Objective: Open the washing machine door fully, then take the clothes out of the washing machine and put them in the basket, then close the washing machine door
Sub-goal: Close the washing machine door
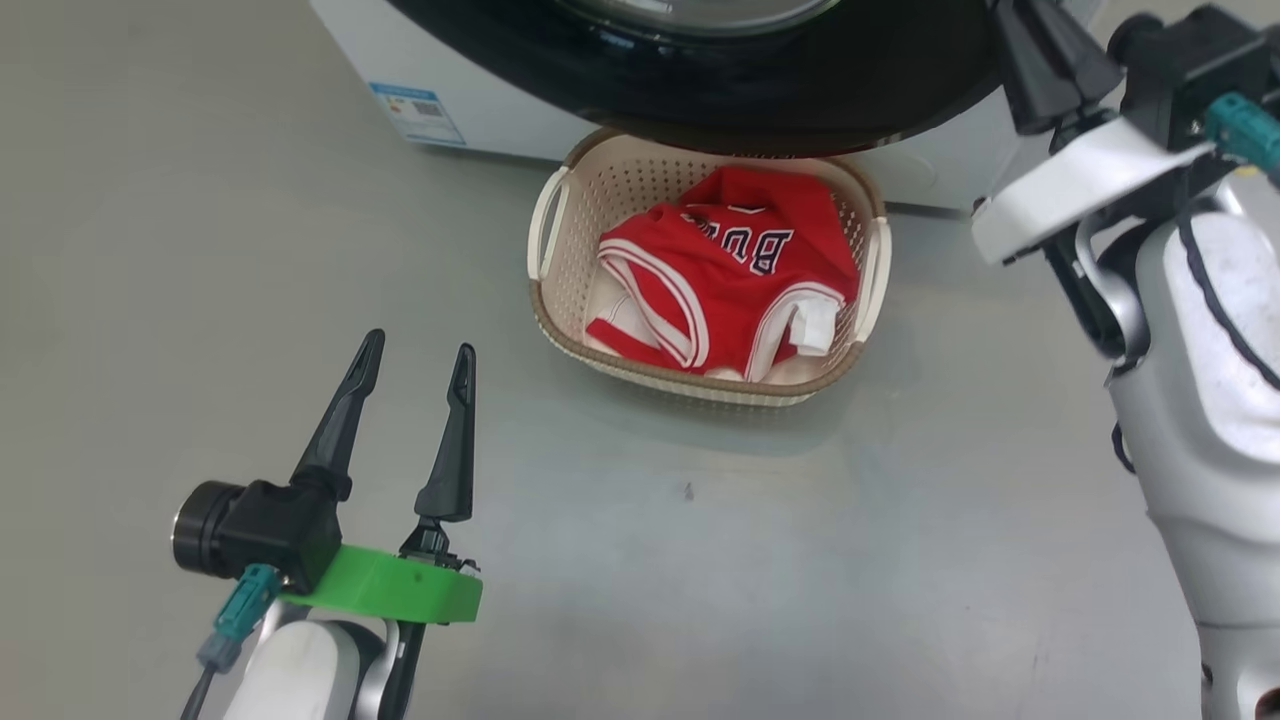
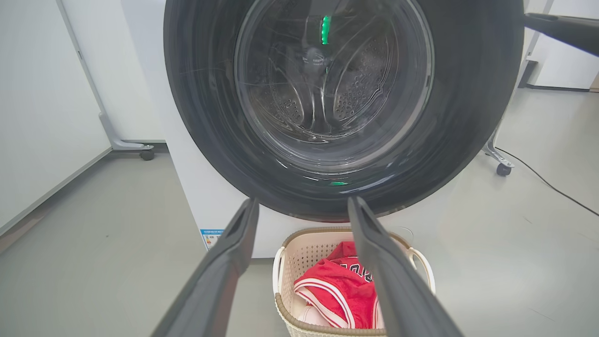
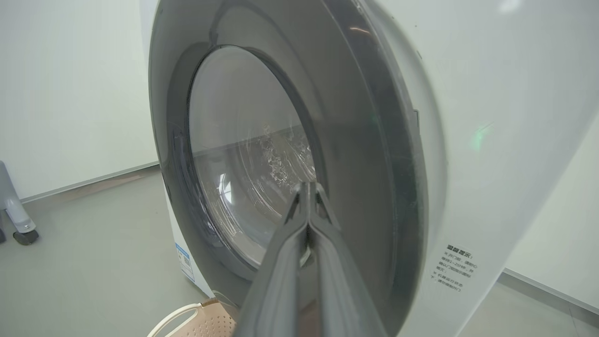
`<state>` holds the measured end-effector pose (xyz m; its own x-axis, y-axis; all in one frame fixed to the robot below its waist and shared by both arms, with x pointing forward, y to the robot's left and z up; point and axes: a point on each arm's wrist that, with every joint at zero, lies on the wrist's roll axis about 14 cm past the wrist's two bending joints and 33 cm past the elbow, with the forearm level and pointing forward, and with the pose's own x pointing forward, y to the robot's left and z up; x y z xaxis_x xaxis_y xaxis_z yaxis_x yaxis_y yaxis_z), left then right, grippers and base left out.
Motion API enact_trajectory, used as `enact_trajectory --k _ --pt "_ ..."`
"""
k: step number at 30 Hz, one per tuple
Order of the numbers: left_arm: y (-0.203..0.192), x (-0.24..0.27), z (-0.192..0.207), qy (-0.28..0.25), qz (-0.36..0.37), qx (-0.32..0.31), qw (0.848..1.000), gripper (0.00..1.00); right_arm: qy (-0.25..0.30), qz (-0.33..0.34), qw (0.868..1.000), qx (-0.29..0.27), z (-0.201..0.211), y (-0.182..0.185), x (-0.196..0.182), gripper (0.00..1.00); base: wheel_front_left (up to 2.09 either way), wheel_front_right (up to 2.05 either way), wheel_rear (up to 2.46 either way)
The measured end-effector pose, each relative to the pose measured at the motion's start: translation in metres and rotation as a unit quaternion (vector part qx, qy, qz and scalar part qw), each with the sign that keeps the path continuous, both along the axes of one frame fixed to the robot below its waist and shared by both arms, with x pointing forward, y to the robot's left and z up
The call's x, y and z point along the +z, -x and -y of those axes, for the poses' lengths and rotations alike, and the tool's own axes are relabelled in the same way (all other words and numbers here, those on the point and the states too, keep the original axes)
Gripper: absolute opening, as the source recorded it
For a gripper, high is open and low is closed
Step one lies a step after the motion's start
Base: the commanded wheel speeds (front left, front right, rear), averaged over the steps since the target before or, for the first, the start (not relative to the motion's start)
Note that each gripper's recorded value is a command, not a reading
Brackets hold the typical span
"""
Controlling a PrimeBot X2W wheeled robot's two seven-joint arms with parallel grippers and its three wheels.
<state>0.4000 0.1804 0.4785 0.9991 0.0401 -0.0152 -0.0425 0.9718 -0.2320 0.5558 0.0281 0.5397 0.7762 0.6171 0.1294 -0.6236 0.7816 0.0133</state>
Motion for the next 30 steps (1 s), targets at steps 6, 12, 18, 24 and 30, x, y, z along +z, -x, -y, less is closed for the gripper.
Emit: enact_trajectory --k 6,12,18,24,30 --pt "-0.007 -0.009 -0.007 -0.007 -0.011 0.009 1.0 1.0 -0.01 -0.007 1.0 0.009 -0.013 -0.023 -0.006 0.0 0.0 0.0 0.0" --pt "-0.009 -0.017 -0.014 -0.011 -0.022 0.019 0.999 1.0 -0.017 -0.016 1.0 0.015 -0.022 -0.039 -0.012 0.0 0.0 0.0 0.0" --pt "-0.009 -0.023 -0.018 -0.01 -0.032 0.026 0.999 1.0 -0.027 -0.01 0.999 0.017 -0.028 -0.051 -0.005 0.0 0.0 0.0 0.0" --pt "-0.011 -0.027 -0.02 -0.012 -0.036 0.028 0.999 1.0 -0.036 -0.015 0.999 0.013 -0.028 -0.063 -0.006 0.0 0.0 0.0 0.0" --pt "-0.016 -0.025 -0.02 -0.014 -0.032 0.025 0.999 1.0 -0.036 -0.003 0.999 0.005 -0.024 -0.082 0.003 0.0 0.0 0.0 0.0"
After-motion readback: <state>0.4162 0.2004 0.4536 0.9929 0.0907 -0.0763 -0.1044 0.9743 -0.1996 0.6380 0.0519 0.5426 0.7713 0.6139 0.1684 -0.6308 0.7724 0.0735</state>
